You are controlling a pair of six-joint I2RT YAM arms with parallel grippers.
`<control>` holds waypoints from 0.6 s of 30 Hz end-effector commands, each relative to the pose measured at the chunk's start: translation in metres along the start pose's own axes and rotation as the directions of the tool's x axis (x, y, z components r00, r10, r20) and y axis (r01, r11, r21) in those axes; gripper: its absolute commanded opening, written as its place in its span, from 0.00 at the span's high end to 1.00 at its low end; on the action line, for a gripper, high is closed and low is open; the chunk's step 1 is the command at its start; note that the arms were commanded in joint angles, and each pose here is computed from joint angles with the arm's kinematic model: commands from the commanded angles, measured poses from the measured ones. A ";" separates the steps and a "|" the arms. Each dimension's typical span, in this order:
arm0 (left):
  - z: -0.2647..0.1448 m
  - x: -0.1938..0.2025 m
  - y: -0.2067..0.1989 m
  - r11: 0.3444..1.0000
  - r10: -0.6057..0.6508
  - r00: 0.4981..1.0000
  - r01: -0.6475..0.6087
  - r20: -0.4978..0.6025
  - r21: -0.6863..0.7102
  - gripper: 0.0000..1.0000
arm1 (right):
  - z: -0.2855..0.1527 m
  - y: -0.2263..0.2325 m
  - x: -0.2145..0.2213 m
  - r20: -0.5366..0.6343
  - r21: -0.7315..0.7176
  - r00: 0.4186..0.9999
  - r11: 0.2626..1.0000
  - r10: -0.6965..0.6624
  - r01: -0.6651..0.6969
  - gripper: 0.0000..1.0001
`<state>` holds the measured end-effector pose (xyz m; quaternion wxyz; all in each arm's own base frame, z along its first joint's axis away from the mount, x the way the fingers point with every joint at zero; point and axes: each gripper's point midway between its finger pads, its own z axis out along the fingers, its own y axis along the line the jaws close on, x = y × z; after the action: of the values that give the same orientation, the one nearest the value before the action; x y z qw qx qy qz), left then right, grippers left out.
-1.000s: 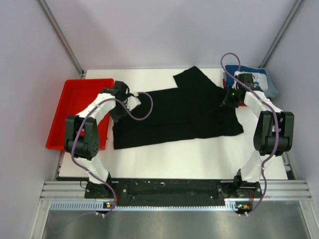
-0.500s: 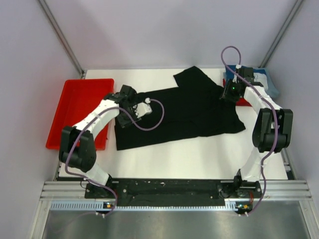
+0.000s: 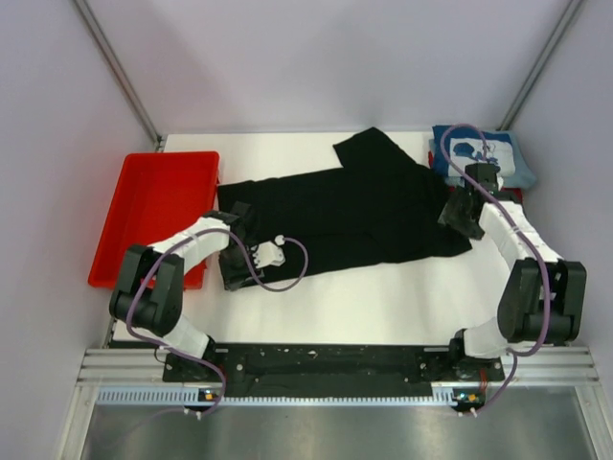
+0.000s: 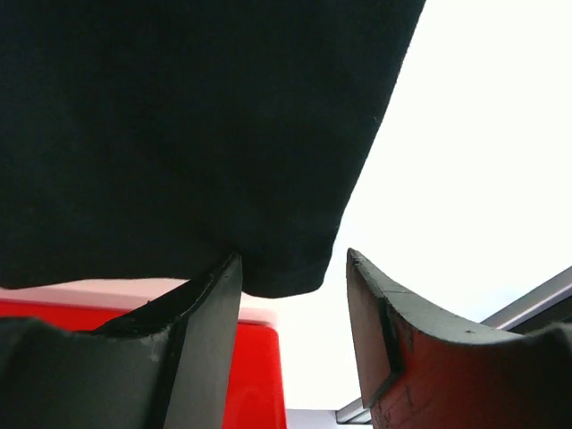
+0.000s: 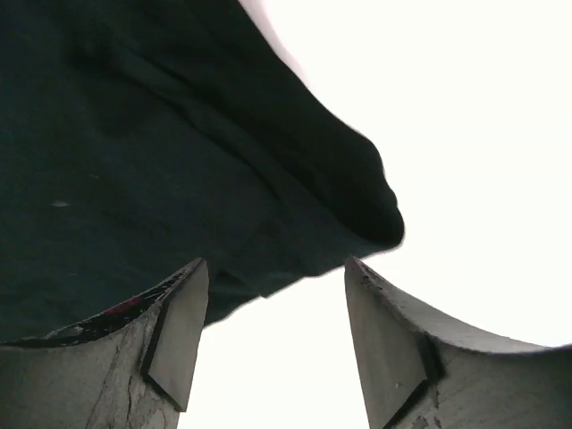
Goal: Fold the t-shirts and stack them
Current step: Fold the flattened tshirt in 1/3 of the way
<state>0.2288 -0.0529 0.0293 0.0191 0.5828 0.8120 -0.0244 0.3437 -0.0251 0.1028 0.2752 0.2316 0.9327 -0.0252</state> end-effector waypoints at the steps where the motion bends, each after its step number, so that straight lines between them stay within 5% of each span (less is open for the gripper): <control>1: 0.009 -0.004 0.015 0.996 0.025 0.999 -0.022 0.031 -0.086 0.45 | 0.010 -0.031 0.032 -0.002 0.107 0.990 0.985 0.138 -0.137 0.40; 10: 0.037 0.001 0.014 0.996 0.001 1.000 0.001 0.026 -0.089 0.46 | 0.047 -0.056 0.034 0.059 0.102 0.936 0.931 0.347 -0.351 0.52; 18: 0.035 -0.002 0.019 0.995 -0.021 0.998 0.026 0.055 -0.099 0.98 | 0.037 -0.057 0.028 0.117 0.066 0.930 0.931 0.350 -0.359 0.51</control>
<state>0.2503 -0.0397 0.0135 0.0558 0.5729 0.8169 0.0365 0.3034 -0.0657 0.0313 0.2569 0.3957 0.8809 -0.0384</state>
